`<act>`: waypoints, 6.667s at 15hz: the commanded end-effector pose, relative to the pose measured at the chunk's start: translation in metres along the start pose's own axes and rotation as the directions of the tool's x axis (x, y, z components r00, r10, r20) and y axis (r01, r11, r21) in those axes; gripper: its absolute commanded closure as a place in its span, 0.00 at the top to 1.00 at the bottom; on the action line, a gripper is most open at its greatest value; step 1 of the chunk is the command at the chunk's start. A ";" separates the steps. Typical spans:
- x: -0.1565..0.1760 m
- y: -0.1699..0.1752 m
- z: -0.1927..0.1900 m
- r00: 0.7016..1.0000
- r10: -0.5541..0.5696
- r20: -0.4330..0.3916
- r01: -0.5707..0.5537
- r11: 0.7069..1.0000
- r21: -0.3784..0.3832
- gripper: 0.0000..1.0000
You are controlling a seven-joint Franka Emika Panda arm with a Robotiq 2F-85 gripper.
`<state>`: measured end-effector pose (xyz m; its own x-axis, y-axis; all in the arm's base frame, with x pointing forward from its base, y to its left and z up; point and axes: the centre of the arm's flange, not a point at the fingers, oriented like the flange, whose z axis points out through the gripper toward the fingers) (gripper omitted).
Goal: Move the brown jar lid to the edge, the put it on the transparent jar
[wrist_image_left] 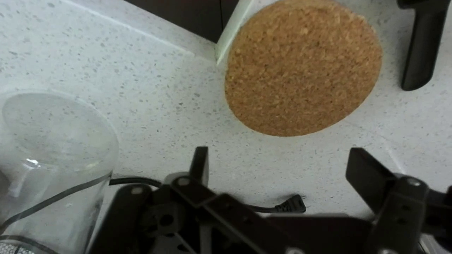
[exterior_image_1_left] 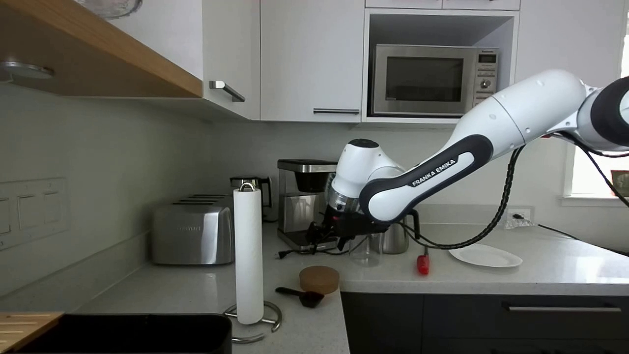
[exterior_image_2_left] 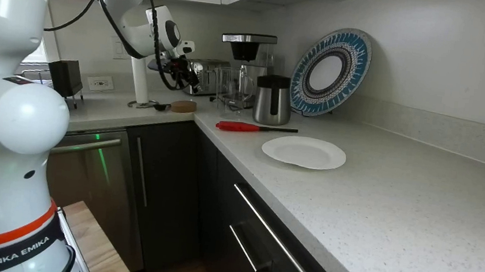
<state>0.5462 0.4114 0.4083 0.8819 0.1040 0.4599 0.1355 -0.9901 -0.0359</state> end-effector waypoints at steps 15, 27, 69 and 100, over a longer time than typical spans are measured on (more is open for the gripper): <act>0.004 -0.044 0.054 0.993 -0.119 -0.005 0.119 0.992 0.034 1.00; -0.006 -0.040 0.063 0.979 -0.197 0.059 0.197 0.980 -0.004 1.00; -0.037 -0.022 0.036 0.925 -0.281 0.257 0.280 0.959 0.042 1.00; -0.161 0.078 -0.257 0.908 -0.228 0.351 0.220 0.973 0.063 1.00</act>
<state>0.3386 0.3501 0.5627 0.9053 0.4133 0.0981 0.4167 -0.9089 -0.0166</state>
